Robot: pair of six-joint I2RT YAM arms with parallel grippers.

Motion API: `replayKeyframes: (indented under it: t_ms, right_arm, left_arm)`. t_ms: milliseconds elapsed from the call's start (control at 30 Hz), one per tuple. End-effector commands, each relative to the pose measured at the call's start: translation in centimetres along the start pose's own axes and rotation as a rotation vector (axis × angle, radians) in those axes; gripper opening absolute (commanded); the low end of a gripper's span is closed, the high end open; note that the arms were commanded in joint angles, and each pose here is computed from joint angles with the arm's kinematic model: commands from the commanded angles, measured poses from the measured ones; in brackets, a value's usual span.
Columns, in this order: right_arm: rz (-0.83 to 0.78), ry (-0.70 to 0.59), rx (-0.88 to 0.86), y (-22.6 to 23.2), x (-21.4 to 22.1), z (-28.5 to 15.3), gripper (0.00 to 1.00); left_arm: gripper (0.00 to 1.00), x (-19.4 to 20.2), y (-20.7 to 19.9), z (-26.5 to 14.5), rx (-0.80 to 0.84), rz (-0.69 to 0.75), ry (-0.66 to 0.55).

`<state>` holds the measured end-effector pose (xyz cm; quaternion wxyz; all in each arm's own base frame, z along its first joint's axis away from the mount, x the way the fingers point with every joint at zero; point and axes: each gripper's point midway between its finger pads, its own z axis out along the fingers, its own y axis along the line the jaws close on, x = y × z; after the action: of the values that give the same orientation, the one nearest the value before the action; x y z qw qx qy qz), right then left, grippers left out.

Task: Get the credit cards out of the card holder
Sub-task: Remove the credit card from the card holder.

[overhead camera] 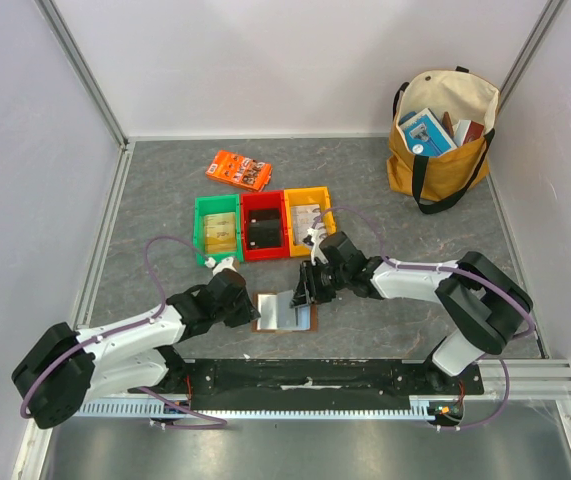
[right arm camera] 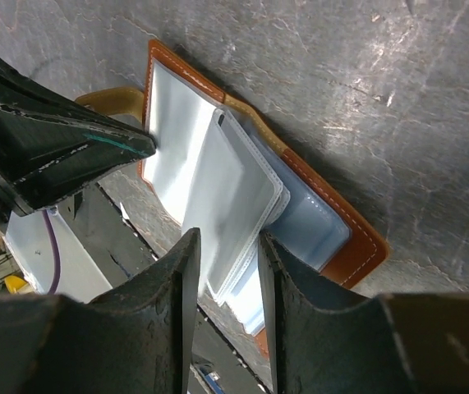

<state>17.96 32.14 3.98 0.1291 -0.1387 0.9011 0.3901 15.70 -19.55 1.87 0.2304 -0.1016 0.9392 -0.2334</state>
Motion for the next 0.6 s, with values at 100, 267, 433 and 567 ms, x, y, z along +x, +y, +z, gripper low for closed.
replayKeyframes:
  t_ms: [100,267,433,567]
  right_arm:
    - [-0.076,-0.045,-0.092,3.8,-2.1,-0.9,0.40]
    - [-0.099,-0.037,-0.126,4.8,-2.2,-0.9,0.39]
    - [-0.123,-0.030,-0.183,6.5,-2.2,-0.5,0.40]
    - [-0.122,-0.018,-0.173,6.2,-1.9,-0.1,0.40]
  left_arm:
    - [0.05,0.1,-0.9,0.3,0.042,-0.016,0.006]
    - [0.04,0.4,-1.3,0.3,0.066,-0.034,0.022]
    - [0.03,0.5,-1.8,0.3,0.100,-0.062,0.024]
    - [0.03,0.5,-1.8,0.3,0.108,-0.075,0.020]
